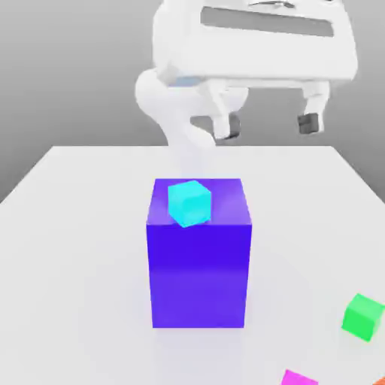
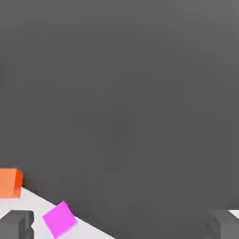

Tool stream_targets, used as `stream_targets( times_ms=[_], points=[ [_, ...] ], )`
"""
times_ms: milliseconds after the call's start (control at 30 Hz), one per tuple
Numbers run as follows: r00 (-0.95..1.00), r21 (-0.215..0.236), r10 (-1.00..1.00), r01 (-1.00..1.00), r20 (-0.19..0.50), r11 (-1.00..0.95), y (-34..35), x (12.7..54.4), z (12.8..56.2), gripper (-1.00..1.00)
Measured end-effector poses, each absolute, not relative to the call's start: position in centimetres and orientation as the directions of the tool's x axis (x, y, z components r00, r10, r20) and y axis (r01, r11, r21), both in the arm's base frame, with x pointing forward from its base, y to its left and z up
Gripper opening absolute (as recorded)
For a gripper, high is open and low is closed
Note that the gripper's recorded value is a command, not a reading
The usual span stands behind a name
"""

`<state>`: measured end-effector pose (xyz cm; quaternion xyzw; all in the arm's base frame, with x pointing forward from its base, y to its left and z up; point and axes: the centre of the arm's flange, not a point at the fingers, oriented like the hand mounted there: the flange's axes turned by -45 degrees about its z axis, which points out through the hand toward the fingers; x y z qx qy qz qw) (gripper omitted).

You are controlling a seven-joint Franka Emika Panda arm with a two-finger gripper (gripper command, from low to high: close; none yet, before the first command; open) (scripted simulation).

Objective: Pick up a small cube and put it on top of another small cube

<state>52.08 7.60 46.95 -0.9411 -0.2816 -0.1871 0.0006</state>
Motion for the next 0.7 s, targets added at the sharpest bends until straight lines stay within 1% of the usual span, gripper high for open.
stream_targets(
  times_ms=[100, 233, 367, 467, 533, 633, 667, 700],
  points=[
    [0.733, 0.099, 0.618, 0.619, 0.283, -0.779, 9.5, 53.4, 41.9, 0.00],
    [0.666, 0.082, 0.721, 0.721, 0.191, -0.688, 11.6, 54.3, 34.9, 0.00],
    [0.581, 0.052, 0.808, 0.807, 0.101, -0.588, 13.1, 54.4, 27.7, 0.00],
    [0.502, 0.021, 0.864, 0.864, 0.035, -0.503, 14.2, 53.7, 22.3, 0.00],
    [0.465, 0.006, 0.885, 0.885, 0.008, -0.465, 14.6, 53.4, 19.0, 0.00],
    [0.453, 0.001, 0.891, 0.891, 0.001, -0.453, 14.8, 53.3, 14.4, 0.00],
    [0.453, 0.001, 0.892, 0.892, 0.000, -0.453, 14.8, 53.3, 13.3, -1.00],
    [0.453, 0.001, 0.892, 0.892, 0.000, -0.453, 14.8, 53.3, 13.3, -1.00]
  ],
)
